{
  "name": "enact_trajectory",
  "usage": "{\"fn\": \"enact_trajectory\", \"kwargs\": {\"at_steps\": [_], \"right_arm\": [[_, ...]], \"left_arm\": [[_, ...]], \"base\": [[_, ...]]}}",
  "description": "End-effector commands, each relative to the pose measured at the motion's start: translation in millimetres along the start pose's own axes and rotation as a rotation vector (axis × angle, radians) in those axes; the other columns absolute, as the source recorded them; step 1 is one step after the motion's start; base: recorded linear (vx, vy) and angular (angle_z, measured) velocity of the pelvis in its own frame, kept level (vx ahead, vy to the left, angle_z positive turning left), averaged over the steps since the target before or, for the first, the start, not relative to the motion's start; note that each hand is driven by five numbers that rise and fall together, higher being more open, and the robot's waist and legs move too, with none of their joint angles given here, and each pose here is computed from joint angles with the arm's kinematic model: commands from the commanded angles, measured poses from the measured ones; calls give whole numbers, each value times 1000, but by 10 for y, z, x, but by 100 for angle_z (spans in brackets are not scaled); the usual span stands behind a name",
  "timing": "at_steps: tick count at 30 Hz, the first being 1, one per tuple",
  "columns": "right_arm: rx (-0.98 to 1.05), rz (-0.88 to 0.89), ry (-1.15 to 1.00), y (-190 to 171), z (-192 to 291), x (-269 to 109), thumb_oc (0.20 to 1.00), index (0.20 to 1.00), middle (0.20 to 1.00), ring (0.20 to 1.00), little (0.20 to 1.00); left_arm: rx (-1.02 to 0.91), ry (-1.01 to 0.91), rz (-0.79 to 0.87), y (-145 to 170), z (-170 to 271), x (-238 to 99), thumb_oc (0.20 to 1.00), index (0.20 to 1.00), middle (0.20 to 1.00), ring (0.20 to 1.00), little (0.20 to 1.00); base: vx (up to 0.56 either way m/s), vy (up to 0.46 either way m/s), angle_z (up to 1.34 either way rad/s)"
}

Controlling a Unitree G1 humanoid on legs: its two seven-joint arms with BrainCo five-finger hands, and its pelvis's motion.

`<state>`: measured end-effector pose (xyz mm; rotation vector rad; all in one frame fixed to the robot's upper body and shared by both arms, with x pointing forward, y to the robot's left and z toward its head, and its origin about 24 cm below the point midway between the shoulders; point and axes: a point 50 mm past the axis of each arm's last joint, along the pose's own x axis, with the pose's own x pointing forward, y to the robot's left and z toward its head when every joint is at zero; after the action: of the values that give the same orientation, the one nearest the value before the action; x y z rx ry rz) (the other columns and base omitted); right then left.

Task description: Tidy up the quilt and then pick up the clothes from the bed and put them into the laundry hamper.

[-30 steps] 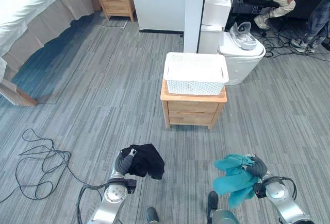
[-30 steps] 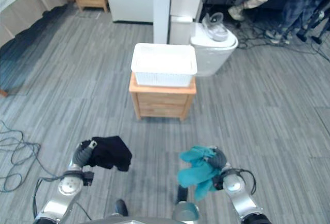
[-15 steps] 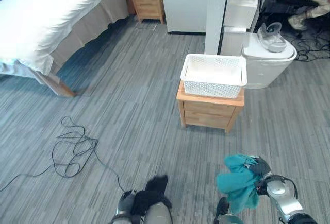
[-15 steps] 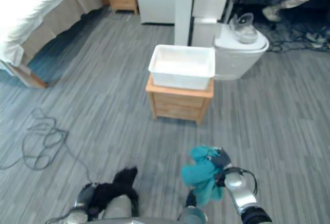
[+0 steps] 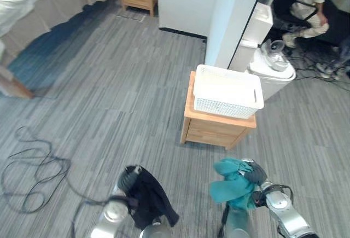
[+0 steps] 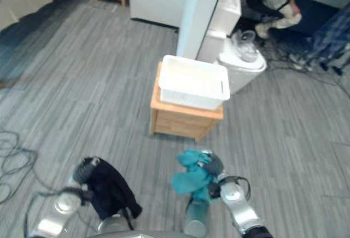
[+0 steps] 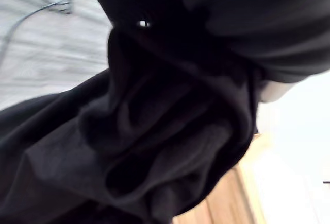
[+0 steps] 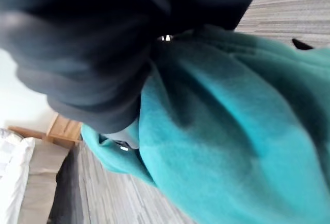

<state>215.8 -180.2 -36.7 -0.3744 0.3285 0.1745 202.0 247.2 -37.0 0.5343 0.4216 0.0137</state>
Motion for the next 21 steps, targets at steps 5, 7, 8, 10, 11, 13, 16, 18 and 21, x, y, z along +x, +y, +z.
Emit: {"fn": "enact_trajectory", "kwargs": {"at_steps": [5, 7, 8, 10, 11, 13, 16, 18, 21], "right_arm": [[-72, -174, -143, -516, 287, 82, 200, 200, 200, 200, 200], [-65, -190, -165, -560, 318, 54, 200, 200, 200, 200, 200], [-75, -274, -123, -740, 220, -17, 200, 200, 200, 200, 200], [-68, -406, -105, -993, 187, -66, 200, 200, 200, 200, 200], [-68, -408, -105, -998, 188, -67, 200, 200, 200, 200, 200], [-76, -455, -108, -1098, 206, -100, 200, 200, 200, 200, 200], [-70, -540, -72, -1236, 99, -227, 200, 200, 200, 200, 200], [-57, -604, -52, -1325, 30, -330, 200, 200, 200, 200, 200], [-55, -673, -47, -1418, -1, -431, 200, 200, 200, 200, 200]], "left_arm": [[5, -245, 87, 36, 485, 101, 200, 200, 200, 200, 200], [1, -266, 78, 21, 508, 92, 200, 200, 200, 200, 200], [-22, -267, 63, -32, 500, 78, 200, 200, 200, 200, 200], [-71, -276, 73, -53, 550, 111, 200, 200, 200, 200, 200], [-71, -278, 73, -55, 556, 114, 200, 200, 200, 200, 200], [-87, -268, 79, -59, 543, 105, 200, 200, 200, 200, 200], [-97, -262, 80, -69, 527, 93, 200, 200, 200, 200, 200], [-100, -254, 62, -93, 500, 72, 200, 200, 200, 200, 200], [-92, -241, 52, -90, 451, 47, 200, 200, 200, 200, 200]], "base": [[406, -118, 104], [285, -115, 102], [442, -178, 76], [326, -159, 29], [198, 39, -10], [204, 125, -10], [121, 82, -63], [138, 86, -73], [80, 66, -50]]}}
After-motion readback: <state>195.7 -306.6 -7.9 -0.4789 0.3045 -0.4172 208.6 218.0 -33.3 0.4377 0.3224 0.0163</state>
